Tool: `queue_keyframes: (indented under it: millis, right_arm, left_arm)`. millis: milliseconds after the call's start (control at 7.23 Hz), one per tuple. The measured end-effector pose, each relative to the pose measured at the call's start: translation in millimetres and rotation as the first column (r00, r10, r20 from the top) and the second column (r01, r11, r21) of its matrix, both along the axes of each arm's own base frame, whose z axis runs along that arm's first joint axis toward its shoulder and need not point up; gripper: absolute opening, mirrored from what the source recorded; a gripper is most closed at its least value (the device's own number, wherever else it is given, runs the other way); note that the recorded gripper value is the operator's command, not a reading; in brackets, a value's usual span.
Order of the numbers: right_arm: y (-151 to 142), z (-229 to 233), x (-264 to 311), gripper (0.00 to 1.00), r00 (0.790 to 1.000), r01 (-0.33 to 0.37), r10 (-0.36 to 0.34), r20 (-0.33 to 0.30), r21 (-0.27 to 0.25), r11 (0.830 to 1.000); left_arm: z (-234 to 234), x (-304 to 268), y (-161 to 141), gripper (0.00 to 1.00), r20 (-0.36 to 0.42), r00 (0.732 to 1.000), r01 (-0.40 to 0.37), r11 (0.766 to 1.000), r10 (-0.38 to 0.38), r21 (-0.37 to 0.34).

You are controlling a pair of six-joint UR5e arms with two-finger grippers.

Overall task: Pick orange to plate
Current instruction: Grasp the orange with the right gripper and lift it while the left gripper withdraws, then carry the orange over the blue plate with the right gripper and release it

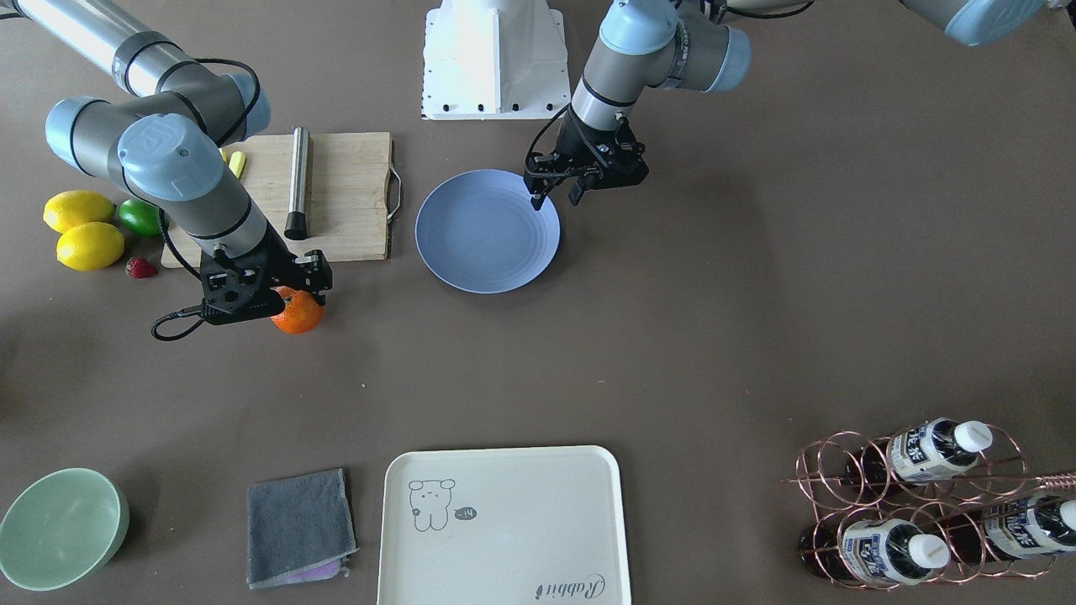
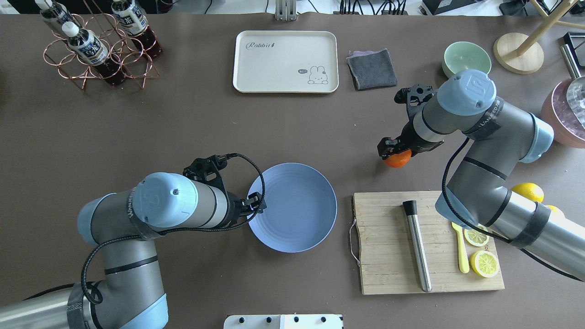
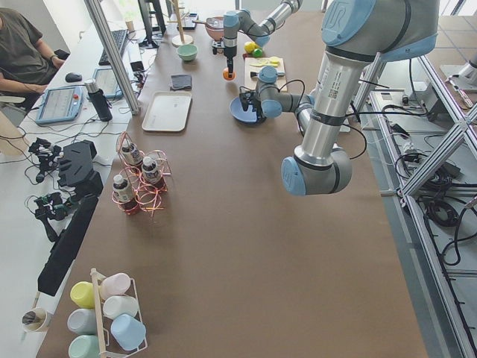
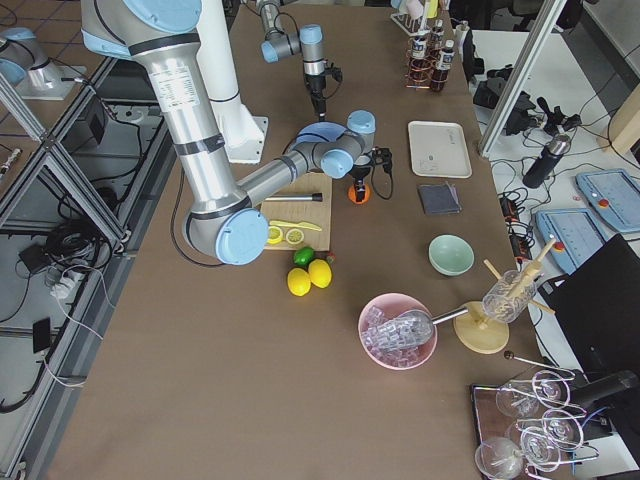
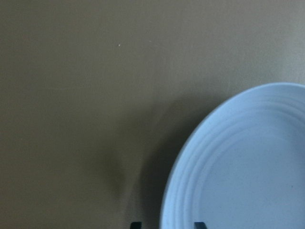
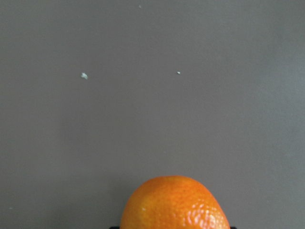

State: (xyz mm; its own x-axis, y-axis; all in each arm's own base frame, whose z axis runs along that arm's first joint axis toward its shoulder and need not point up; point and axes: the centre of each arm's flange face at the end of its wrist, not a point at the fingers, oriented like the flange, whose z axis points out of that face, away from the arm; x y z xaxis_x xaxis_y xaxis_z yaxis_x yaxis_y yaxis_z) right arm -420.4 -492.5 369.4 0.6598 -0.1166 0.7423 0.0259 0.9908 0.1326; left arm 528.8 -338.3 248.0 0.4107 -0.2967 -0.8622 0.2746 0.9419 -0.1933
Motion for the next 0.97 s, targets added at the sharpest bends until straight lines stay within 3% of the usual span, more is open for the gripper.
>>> queue_keyframes:
  millis: [277,691,968]
  right_arm:
    - [18,-69,-29,0.0,0.998,-0.017,0.018,0.062,-0.024,1.0]
    - [99,-143,-107,0.0,0.994,-0.008,0.014,0.104,-0.057,0.998]
    - [147,-167,-148,0.0,0.994,-0.005,0.013,0.11,-0.074,0.997]
  left_arm:
    - [31,-56,-23,0.96,0.041,0.999,-0.027,0.998,0.025,0.062]
    - [97,-140,-68,0.96,0.145,0.986,-0.107,0.982,0.085,0.154]
    - [116,-168,-82,0.97,0.168,0.981,-0.13,0.978,0.102,0.164]
